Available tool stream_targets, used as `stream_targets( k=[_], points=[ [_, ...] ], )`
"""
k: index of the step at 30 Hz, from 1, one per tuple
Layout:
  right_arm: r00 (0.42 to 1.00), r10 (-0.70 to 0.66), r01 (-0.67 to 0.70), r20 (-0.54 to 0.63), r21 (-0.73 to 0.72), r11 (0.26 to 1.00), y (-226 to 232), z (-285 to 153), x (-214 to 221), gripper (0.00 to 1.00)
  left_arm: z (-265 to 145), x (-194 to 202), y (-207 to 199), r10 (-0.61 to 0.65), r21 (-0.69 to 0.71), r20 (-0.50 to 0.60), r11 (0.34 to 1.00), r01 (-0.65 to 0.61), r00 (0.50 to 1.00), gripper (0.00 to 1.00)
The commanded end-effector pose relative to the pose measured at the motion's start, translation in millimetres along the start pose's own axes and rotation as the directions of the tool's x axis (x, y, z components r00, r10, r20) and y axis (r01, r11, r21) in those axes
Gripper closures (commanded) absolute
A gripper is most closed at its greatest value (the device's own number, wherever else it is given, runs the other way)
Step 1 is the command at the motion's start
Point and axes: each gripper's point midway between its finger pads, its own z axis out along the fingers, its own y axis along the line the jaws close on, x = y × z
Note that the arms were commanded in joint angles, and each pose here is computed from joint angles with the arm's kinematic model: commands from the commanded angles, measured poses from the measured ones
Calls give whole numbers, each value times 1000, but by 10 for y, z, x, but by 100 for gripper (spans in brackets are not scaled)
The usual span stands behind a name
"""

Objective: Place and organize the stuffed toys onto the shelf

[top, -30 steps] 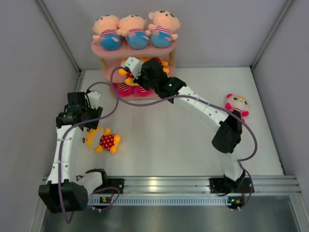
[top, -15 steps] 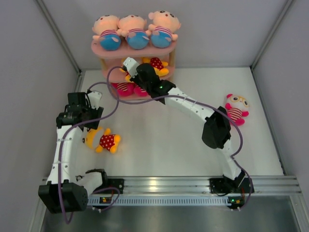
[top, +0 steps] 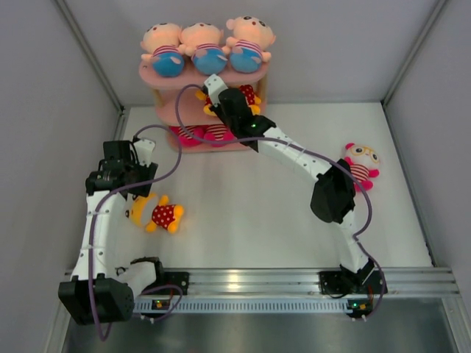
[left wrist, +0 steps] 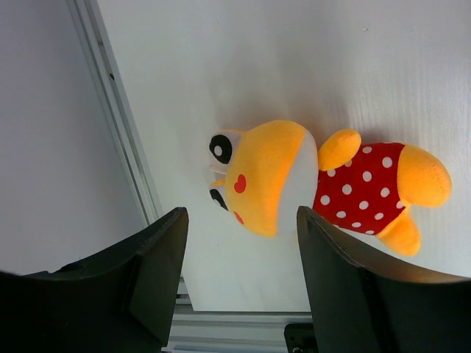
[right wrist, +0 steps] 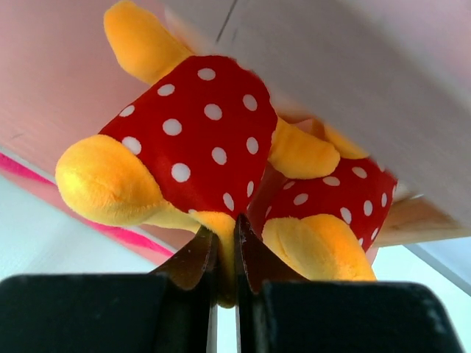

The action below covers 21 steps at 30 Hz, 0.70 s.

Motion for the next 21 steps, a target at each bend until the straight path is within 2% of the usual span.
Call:
stream_targets(
  k=[1,4,5,6,7,8,14,21],
  points=[
    [995,66,-72,75,71,995,-251,-165,-245,100,-39,-42,-18,-5,3,30,1000,5,1000,34],
    [995,62,-65,80,41,997,-197,-174,-227,92,-36,-42,-51,-1,19,34,1000,0,999,34],
    [995,63,-65,80,29,997,-172,-185,-230,73,-39,-19,-72,3,31,28,1000,-4,1000,33],
    [995,63,-65,81,19,998,-156,-190,-229,66,-41,-36,-135,7,67,40,998,-9,999,33],
    [994,65,-67,86,16,998,-163,-210,-250,54,-43,-19,-193,12,98,38,995,-16,999,33],
    [994,67,-68,82,10,998,-142,-206,-218,50,-51,-12,-229,18,117,41,993,-22,999,33],
    [991,52,-58,121,42,997,-117,-432,-271,34,-10,116,-384,52,196,13,979,-54,999,30],
    [982,47,-51,184,18,999,-80,-701,-520,34,38,294,-462,83,228,-36,971,-73,996,30]
  ],
)
